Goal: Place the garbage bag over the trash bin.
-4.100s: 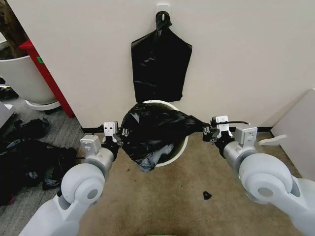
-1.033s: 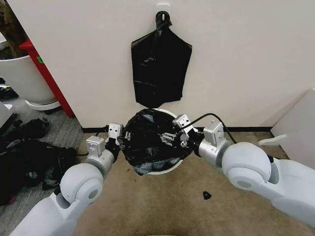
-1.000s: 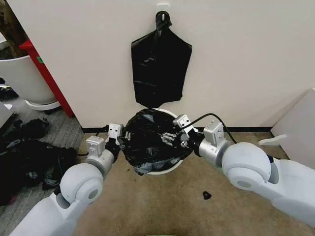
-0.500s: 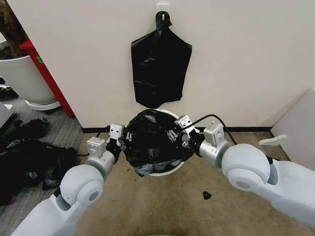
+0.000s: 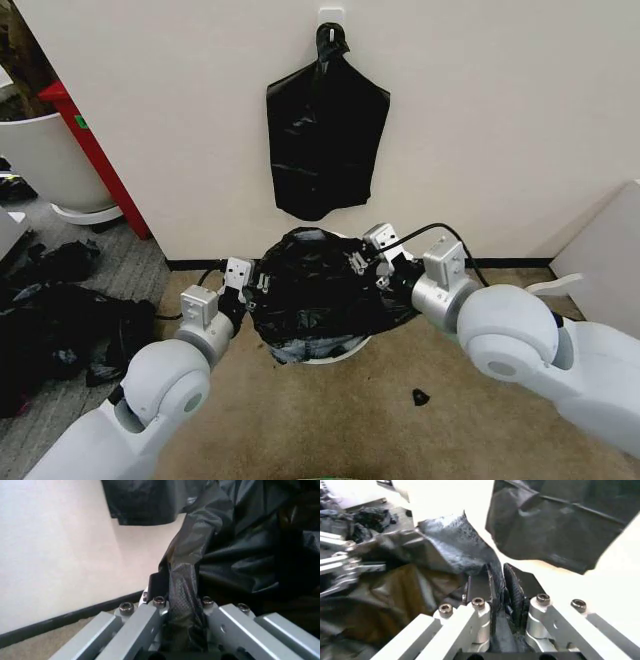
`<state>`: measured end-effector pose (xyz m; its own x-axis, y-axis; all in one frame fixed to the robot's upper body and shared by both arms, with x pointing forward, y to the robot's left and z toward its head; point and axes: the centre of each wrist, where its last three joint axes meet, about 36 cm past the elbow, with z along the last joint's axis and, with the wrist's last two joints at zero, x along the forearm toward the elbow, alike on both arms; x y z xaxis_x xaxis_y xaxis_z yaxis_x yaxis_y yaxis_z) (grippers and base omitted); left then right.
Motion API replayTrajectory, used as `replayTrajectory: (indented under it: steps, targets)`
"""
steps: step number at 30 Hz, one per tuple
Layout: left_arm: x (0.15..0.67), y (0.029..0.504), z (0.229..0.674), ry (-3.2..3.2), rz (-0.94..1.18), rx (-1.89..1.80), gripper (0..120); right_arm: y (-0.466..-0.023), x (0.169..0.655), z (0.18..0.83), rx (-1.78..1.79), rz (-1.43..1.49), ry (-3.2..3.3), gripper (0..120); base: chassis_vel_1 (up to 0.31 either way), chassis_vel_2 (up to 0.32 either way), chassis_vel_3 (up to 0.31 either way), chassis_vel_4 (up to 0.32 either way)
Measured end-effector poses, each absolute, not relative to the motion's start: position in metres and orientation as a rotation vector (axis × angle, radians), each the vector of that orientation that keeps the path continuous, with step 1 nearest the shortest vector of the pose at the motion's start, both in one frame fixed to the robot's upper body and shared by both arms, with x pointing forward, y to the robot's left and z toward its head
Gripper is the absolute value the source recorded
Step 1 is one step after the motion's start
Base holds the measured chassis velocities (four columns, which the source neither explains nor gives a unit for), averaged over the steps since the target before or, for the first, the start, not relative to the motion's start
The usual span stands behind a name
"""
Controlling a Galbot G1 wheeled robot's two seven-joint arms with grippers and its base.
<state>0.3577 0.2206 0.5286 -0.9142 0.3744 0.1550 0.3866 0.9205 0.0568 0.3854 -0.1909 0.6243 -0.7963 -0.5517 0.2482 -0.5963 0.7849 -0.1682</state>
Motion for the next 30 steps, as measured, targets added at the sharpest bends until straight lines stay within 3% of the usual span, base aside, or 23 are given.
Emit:
replayTrajectory:
  steps: [6,9,30]
  targets:
    - [0.353,0.222,0.529,-2.952,-0.127,-0.645,1,-0.204,0.4,0.624,0.867,0.357,-2.789,8,0.0,0.0,0.0,0.0]
    - [0.351,0.224,0.527,-2.957,-0.125,-0.666,1,-0.213,0.407,0.623,0.855,0.369,-2.786,0,0.0,0.0,0.0,0.0]
    - [0.341,0.226,0.526,-3.017,-0.048,-0.771,1,-0.292,0.468,0.582,1.017,0.309,-2.708,0,0.0,0.0,0.0,0.0]
